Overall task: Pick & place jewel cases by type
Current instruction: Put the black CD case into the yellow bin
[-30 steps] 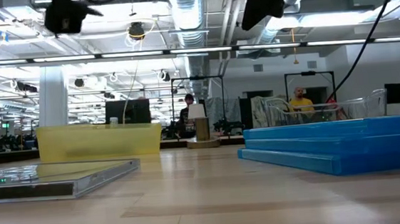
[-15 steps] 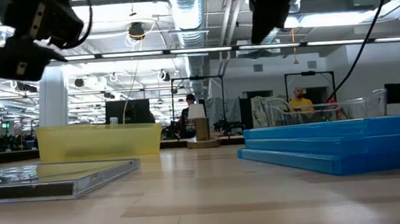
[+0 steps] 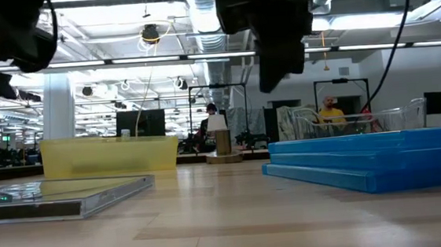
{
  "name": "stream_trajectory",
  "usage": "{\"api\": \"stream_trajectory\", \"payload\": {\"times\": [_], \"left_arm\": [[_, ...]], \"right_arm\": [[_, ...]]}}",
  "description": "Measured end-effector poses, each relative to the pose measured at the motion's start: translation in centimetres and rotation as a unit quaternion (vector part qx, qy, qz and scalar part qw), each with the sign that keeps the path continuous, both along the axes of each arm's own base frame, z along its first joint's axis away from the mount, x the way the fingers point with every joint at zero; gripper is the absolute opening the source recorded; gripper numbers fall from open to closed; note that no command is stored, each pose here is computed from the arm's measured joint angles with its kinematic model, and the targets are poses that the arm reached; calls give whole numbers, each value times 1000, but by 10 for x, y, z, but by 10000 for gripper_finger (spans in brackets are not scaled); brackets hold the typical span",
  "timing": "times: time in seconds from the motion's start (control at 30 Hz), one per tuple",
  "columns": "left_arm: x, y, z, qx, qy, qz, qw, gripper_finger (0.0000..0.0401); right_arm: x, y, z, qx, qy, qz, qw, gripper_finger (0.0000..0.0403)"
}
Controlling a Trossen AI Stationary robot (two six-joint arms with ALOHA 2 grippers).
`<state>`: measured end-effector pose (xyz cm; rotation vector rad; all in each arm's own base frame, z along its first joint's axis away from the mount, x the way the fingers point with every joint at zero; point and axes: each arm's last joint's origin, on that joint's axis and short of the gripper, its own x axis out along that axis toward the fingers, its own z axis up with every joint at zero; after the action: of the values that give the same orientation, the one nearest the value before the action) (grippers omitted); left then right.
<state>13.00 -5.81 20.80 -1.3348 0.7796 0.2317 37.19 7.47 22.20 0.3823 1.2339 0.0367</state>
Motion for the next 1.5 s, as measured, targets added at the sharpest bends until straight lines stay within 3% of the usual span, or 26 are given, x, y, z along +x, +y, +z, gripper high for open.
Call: {"api": "stream_trajectory", "payload": {"times": [0.17, 0.33, 0.43, 0.57, 0.6, 0.83, 1.23, 1.5], "left_arm": [[-4, -6, -7, 22, 31, -5, 999, 242], [-11, -4, -21, 50, 79, 1, 996, 242], [-11, -5, -35, 30, 68, -11, 997, 242], [-11, -5, -52, 18, 47, -12, 999, 242], [-11, -5, -55, 21, 47, -8, 999, 242], [-14, -3, -68, 29, 71, 0, 997, 242], [-8, -20, -73, 10, 68, -26, 997, 242], [-2, -35, -81, -8, 72, -25, 997, 242]], "right_arm": [[10, 1, -4, 32, -10, -115, 993, 0], [21, 4, -11, 62, -27, -240, 968, 0], [33, 13, -15, 101, -42, -282, 953, 0], [39, 29, -27, 106, -29, -316, 942, 0], [36, 32, -33, 94, -7, -323, 942, 0], [59, 61, -44, 103, -22, -331, 938, 0], [93, 70, -71, 73, 4, -344, 936, 0], [85, 63, -75, 24, 37, -372, 927, 0]]}}
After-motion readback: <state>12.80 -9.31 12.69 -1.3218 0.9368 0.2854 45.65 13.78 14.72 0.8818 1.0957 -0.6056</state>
